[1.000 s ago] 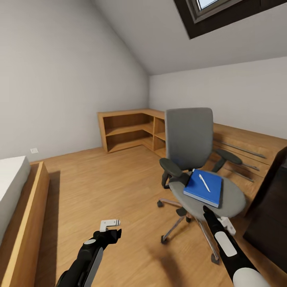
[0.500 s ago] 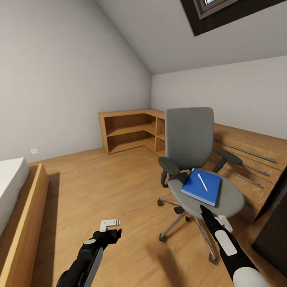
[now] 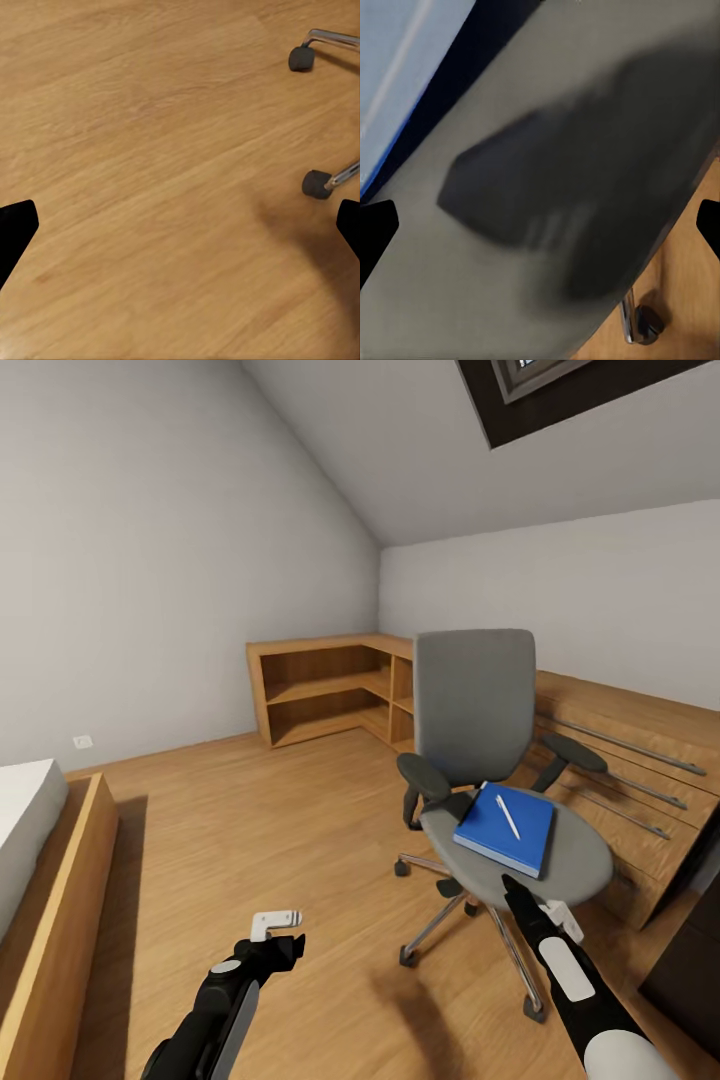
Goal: In the bedroom, organize the workspace by keeping the computer under the desk, ensuring the monitor is on the desk, placing the keyboard on the desk next to the monitor, placing the mouse on the desk next to the keyboard, moving the folder from the swivel chair onto the desk next to the mouse, stacking the notebook on top of the folder with the pen on top of the notebook, and positioning the swivel chair next to the desk.
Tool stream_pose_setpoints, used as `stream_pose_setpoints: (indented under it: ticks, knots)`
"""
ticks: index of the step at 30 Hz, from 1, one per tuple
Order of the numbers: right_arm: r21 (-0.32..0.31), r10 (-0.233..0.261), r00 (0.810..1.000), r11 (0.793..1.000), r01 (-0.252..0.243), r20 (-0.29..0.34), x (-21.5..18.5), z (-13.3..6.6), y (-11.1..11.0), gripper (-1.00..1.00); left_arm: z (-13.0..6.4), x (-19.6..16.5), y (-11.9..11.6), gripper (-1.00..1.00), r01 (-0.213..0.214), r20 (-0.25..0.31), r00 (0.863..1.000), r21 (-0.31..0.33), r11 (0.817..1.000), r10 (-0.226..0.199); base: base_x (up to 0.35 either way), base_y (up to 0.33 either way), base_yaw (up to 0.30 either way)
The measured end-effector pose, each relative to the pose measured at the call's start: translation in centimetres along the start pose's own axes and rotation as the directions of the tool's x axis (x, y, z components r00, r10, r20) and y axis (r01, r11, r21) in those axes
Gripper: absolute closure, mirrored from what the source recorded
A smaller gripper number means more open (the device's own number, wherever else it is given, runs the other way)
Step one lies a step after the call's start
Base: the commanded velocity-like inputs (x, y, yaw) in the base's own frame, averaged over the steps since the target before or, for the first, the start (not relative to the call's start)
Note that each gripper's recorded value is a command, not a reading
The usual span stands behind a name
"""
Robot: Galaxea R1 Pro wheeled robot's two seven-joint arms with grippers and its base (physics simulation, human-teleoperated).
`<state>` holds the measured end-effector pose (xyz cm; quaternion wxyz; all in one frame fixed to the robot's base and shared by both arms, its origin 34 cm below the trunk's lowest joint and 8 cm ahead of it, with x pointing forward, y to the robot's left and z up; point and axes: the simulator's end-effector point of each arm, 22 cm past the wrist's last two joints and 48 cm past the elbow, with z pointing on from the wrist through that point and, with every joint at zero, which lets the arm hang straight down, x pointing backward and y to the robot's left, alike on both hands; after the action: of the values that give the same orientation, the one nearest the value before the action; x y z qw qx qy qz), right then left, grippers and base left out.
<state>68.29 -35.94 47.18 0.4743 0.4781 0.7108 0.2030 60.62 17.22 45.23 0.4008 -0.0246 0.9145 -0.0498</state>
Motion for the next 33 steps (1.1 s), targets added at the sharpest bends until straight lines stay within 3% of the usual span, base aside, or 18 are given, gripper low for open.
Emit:
stream_pose_setpoints:
  ticks: [9,23,33]
  knots:
    - [0.011,0.000,1.000,1.000,0.000,-0.010,0.5,0.0,-0.5,-1.00,0.0,0.1,0.1,-1.00,0.000,-0.002,1.000,-0.001,1.000,0.000,-0.150,0.000,-0.009]
    - [0.029,-0.001,1.000,1.000,0.001,-0.016,0.7,0.0,-1.4,-1.00,0.0,0.0,0.1,-1.00,0.000,-0.001,1.000,-0.001,1.000,0.000,-0.003,0.000,-0.214]
    - [0.028,-0.001,1.000,1.000,0.002,-0.015,0.7,0.0,-1.3,-1.00,0.0,0.0,0.1,-1.00,0.000,-0.001,1.000,-0.001,1.000,0.000,0.000,0.000,-0.047]
